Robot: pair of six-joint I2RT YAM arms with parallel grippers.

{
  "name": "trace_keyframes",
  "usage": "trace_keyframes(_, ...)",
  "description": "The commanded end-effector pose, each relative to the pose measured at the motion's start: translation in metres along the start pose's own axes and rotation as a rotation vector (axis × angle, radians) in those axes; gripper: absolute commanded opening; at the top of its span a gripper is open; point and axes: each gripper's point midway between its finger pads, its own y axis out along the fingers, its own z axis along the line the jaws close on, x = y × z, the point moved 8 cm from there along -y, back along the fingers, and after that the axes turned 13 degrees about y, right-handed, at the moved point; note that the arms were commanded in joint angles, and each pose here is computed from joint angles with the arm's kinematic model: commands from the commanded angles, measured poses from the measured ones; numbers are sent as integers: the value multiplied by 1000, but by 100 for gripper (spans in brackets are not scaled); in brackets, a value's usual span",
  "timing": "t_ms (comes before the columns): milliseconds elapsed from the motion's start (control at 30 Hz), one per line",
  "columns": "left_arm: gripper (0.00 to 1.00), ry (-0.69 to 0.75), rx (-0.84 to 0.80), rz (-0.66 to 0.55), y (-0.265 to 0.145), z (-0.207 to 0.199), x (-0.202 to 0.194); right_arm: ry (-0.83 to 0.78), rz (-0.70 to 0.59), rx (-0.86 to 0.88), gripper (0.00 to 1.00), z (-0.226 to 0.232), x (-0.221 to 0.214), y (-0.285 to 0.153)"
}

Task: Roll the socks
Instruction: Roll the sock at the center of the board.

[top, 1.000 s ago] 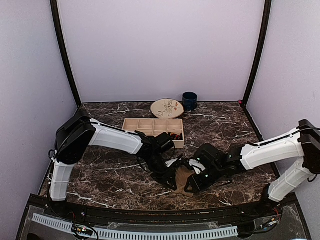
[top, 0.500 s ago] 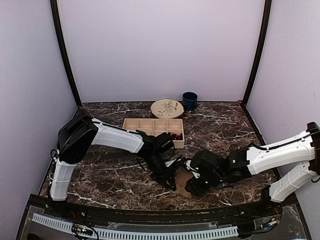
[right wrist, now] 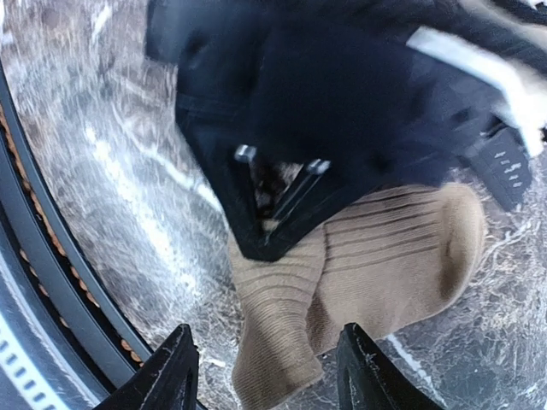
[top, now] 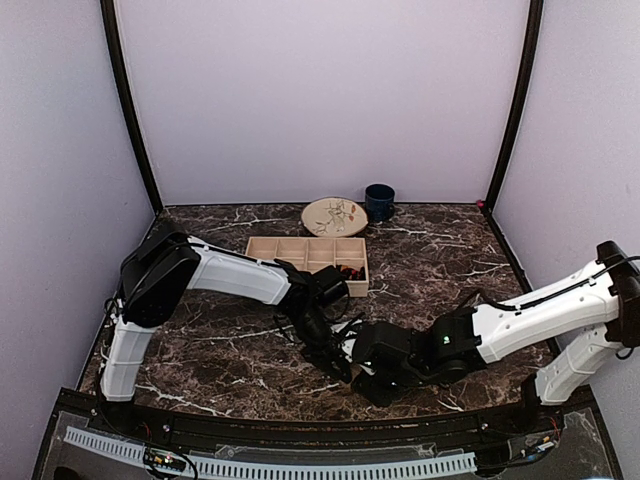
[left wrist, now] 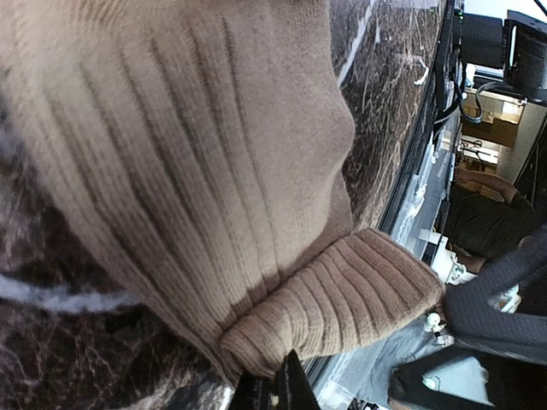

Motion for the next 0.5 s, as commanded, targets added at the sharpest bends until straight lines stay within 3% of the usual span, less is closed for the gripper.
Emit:
trace_keyframes(0,2,-67,36,83,9,15,-15,-76,15,-39,54,5,-3,5)
trace_keyframes(467,2,-65,21,89,7,15,-13,-162,69,-73,53,9,-13,26)
